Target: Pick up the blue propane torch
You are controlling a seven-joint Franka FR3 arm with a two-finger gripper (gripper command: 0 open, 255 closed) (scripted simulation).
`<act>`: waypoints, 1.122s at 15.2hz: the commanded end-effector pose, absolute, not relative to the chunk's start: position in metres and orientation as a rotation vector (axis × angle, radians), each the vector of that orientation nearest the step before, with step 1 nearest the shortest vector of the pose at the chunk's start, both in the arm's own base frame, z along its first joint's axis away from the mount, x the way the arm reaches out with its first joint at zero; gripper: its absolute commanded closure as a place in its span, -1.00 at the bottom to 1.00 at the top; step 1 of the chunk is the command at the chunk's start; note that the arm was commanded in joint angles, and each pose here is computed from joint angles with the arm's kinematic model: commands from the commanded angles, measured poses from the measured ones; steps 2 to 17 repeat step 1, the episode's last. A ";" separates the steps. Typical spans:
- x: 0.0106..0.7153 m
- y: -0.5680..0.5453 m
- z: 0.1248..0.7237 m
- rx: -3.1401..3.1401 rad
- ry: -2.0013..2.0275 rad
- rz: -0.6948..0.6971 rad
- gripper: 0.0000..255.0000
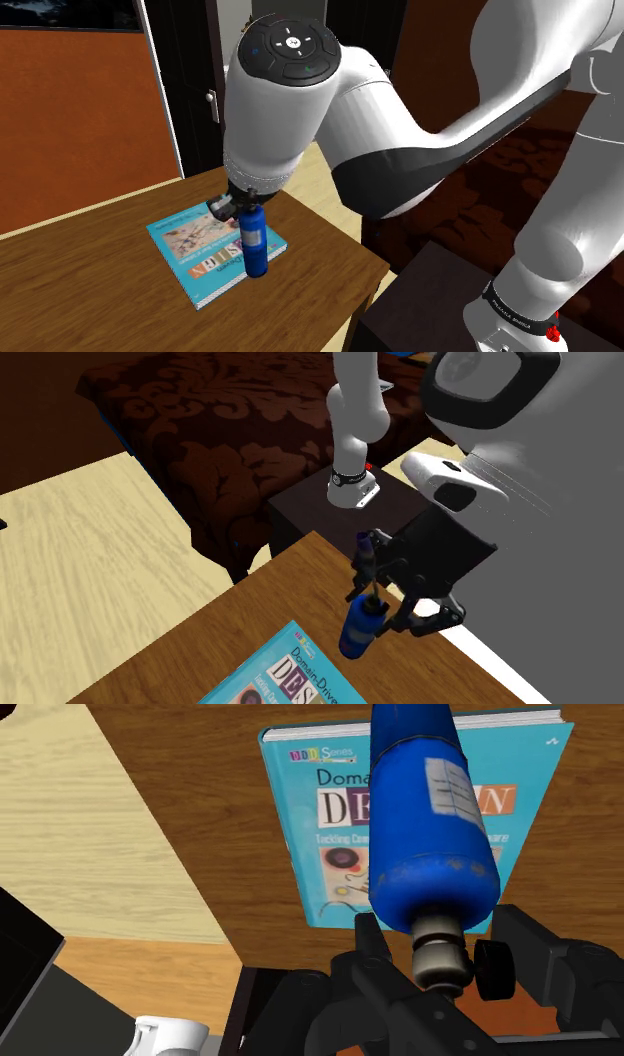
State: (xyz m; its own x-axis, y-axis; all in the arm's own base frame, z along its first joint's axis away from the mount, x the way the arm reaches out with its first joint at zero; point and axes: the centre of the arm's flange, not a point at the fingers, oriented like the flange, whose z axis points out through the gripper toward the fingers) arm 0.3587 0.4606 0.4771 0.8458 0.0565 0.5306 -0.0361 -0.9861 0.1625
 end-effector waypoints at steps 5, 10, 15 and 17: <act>0.359 0.461 0.480 2.857 0.016 0.828 1.00; 0.359 0.461 0.480 2.857 0.016 0.828 1.00; 0.359 0.461 0.480 2.857 0.016 0.828 1.00; 0.359 0.461 0.480 2.857 0.016 0.828 1.00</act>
